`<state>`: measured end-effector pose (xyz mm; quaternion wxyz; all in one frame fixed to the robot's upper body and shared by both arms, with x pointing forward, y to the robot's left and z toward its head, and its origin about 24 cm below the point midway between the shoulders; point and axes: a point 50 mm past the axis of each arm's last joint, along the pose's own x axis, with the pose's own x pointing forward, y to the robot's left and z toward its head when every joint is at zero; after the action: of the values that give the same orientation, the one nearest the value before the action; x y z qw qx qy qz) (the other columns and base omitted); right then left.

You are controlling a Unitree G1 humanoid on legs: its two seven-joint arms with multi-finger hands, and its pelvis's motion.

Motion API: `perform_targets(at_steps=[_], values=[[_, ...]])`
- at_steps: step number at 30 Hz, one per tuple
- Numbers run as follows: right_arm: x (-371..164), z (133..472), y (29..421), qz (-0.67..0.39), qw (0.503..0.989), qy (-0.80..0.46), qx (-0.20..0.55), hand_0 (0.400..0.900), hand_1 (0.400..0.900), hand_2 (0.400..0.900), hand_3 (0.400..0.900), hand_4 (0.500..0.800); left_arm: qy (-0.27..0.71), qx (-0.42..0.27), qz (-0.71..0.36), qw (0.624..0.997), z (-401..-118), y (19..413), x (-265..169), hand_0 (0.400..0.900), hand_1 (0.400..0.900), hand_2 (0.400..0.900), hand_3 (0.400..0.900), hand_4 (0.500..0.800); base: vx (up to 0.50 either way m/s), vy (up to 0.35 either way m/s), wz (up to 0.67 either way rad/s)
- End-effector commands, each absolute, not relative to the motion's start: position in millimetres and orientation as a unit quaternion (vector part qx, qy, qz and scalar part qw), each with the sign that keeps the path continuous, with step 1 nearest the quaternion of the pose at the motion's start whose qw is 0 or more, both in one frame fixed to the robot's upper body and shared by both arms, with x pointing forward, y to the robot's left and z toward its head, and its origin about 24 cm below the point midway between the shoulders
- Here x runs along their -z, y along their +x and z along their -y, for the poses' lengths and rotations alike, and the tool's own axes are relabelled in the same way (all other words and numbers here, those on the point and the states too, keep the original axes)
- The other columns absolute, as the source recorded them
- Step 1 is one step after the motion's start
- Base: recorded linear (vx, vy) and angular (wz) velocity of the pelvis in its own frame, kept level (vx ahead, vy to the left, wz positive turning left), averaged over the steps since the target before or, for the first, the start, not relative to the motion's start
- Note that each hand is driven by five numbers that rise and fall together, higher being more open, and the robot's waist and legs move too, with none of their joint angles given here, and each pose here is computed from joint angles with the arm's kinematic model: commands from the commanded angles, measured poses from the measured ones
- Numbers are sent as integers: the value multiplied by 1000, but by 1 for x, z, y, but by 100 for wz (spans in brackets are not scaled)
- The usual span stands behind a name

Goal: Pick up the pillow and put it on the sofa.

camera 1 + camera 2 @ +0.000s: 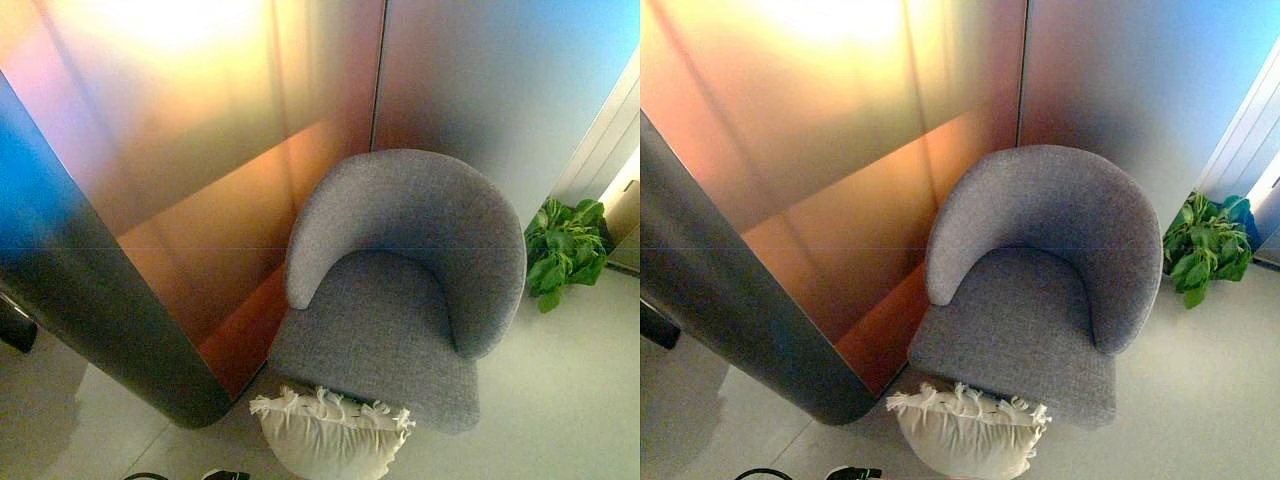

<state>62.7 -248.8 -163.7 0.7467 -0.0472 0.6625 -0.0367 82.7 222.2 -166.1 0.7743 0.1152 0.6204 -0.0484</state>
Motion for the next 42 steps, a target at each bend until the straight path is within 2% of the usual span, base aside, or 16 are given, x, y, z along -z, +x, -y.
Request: perform_targets(at_steps=[1, 10, 14, 23, 38, 42], values=[[162, 243, 87, -652, 756, -50, 30, 900, 900, 900, 900, 800, 116, 41, -601, 790, -224, 106, 161, 900, 900, 900, 900, 800, 0, 0, 0], [161, 245, 88, -651, 757, -53, 27, 900, 900, 900, 900, 800, 131, 39, -606, 784, -227, 107, 161, 900, 900, 900, 900, 800, 0, 0, 0], [160, 248, 89, -652, 755, -54, 27, 900, 900, 900, 900, 800, 142, 36, -591, 793, -230, 112, 159, 900, 900, 900, 900, 800, 9, 3, 0], [154, 262, 94, -653, 754, -64, 28, 900, 900, 900, 900, 800, 205, 21, -596, 776, -249, 116, 153, 900, 900, 900, 900, 800, 19, 28, 2], [118, 301, 159, -597, 794, -93, 69, 900, 900, 900, 900, 800, 262, -22, -516, 815, -271, 177, 123, 900, 900, 900, 900, 800, -57, 85, 0], [101, 308, 186, -574, 810, -89, 81, 900, 900, 900, 900, 800, 254, -45, -477, 840, -277, 207, 105, 900, 900, 900, 900, 800, -90, 26, -4]])
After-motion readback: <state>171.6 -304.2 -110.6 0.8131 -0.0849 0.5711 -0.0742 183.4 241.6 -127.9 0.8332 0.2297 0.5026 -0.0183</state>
